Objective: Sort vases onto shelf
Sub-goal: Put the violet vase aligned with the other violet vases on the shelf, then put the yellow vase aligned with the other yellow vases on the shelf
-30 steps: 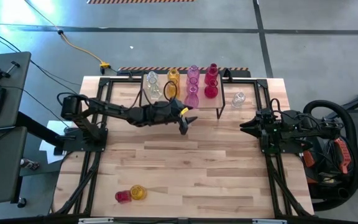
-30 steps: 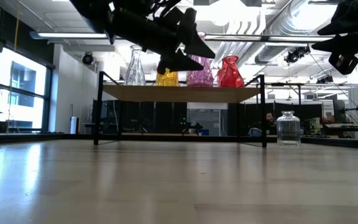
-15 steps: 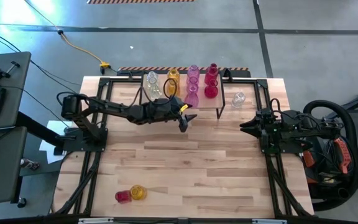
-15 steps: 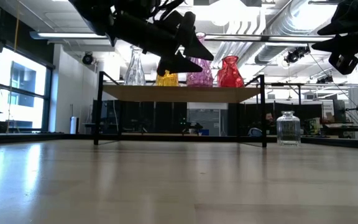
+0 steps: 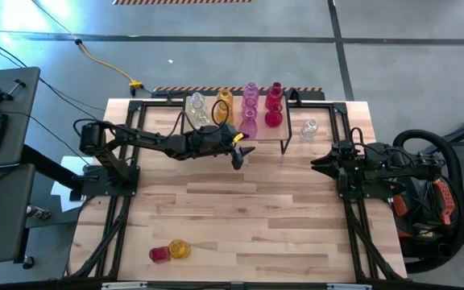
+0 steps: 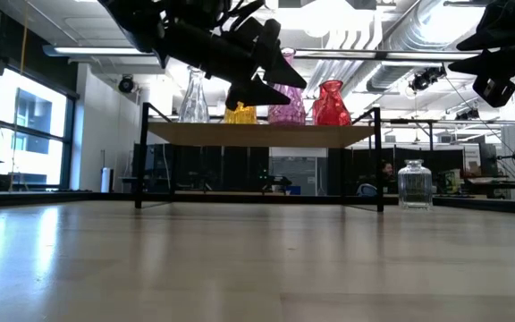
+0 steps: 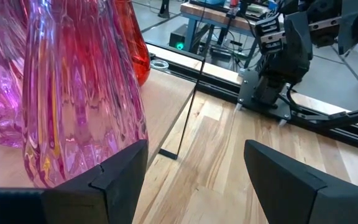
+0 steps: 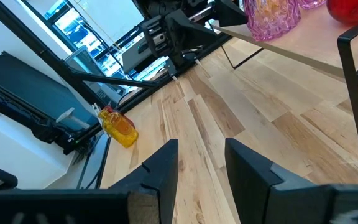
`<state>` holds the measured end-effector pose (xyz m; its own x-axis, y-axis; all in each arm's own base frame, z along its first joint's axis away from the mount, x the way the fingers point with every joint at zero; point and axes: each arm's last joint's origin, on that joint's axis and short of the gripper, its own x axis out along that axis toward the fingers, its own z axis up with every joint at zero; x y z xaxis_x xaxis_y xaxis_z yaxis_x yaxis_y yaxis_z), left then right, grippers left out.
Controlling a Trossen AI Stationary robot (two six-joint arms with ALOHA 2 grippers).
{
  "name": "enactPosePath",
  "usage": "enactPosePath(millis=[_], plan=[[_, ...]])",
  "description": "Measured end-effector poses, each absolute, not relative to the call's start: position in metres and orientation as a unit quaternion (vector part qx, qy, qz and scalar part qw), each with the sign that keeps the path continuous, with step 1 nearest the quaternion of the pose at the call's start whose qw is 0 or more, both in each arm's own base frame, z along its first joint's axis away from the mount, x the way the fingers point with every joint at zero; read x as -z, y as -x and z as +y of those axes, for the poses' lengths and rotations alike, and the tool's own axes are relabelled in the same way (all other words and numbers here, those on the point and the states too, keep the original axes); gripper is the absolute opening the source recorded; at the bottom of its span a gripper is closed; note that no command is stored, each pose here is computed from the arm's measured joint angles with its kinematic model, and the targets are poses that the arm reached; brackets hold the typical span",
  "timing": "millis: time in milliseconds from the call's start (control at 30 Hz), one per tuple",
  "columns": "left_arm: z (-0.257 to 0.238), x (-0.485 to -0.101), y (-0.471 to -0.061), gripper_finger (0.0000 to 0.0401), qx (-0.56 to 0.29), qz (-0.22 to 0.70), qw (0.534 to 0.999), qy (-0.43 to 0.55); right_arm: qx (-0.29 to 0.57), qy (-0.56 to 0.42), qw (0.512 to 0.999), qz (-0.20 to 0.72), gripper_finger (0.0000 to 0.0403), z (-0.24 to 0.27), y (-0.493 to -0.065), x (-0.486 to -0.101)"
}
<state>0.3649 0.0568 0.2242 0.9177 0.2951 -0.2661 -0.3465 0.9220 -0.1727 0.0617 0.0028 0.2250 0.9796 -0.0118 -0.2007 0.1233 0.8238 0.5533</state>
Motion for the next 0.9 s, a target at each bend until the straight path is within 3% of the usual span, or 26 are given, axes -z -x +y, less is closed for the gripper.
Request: enactPosePath(millis=[567,900], plan=[[0.046,-0.229,-0.365,0.0259,-0.148,0.109,0.977,0.111,0.036,-0.295,0.950,0.095,0.0114,0.003,-0.062,-0.225],[0.017,-0.279,-0.332,0.0259,-0.137,0.109,0.981,0.081,0.036,-0.294,0.950,0.095,0.0114,0.003,-0.062,-0.225]])
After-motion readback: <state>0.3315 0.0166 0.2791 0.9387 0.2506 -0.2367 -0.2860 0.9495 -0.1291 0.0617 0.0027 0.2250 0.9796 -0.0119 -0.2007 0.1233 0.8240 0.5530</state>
